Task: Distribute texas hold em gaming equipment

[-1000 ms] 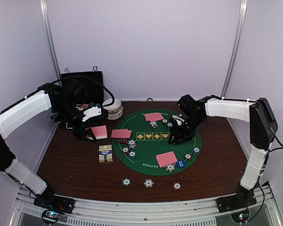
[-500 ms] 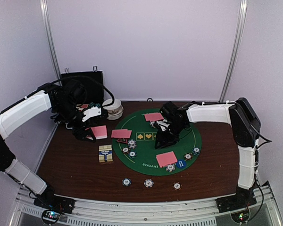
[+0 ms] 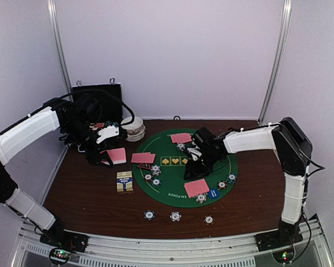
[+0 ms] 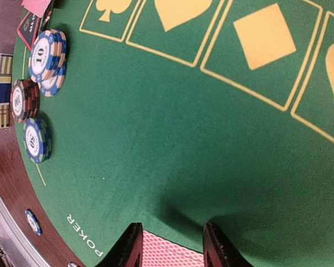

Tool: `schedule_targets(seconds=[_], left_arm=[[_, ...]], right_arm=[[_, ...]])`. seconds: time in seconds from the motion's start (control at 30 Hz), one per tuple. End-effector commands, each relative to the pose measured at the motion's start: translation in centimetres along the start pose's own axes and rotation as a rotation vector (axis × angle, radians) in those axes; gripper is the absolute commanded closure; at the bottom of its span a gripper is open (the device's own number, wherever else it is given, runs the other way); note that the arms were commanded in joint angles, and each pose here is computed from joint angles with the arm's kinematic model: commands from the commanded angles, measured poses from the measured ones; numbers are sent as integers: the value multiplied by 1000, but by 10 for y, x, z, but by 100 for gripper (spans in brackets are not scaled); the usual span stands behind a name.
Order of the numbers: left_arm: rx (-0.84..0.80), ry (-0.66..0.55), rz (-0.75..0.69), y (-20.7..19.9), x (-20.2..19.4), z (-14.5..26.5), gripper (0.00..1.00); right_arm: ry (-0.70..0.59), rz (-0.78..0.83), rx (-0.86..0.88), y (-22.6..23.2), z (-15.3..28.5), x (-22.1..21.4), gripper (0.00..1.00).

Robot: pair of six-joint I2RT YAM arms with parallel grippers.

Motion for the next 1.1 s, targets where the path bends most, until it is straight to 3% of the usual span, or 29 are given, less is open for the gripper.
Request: schedule_targets(seconds=[0.0,0.2,0.4,0.53,0.63,0.73,0.87,1.07], left_arm=[[23,-57,-28,-1,11,15,100],[20,-59,-29,-2,11,15,100],[19,-59,-28,-1,12,14,100],[22,-55,-29,-1,11,14,100],[18,-55,-29,-1,11,14,100],[15,-57,-29,-1,11,13,100],[12,-59,-30,-2,12,13,100],[12,-62,-29,-2,12,14,100]], right_arm=[[68,-26,-28,0,-3,-33,62],[48,-28,-27,6,9,-40,62],[-17,-16,-9,21,32,-15,61],[-119,-24,55,46,56,13,48],[-207,-32,198,82,75,36,29],[-281,-51,394,124,91,54,17],[-337,-97,666,175,104,73,7],[-317,-113,856,223,101,83,1]])
Point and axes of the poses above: each gripper's point midway between its finger pads, its own z axis back along the fingers, its own y axis along the line the jaws close on, x = y × z, the point moved 3 cm from there along z, back along the fingers, and after that the axes turned 5 degrees about z, right-handed, at the moved point
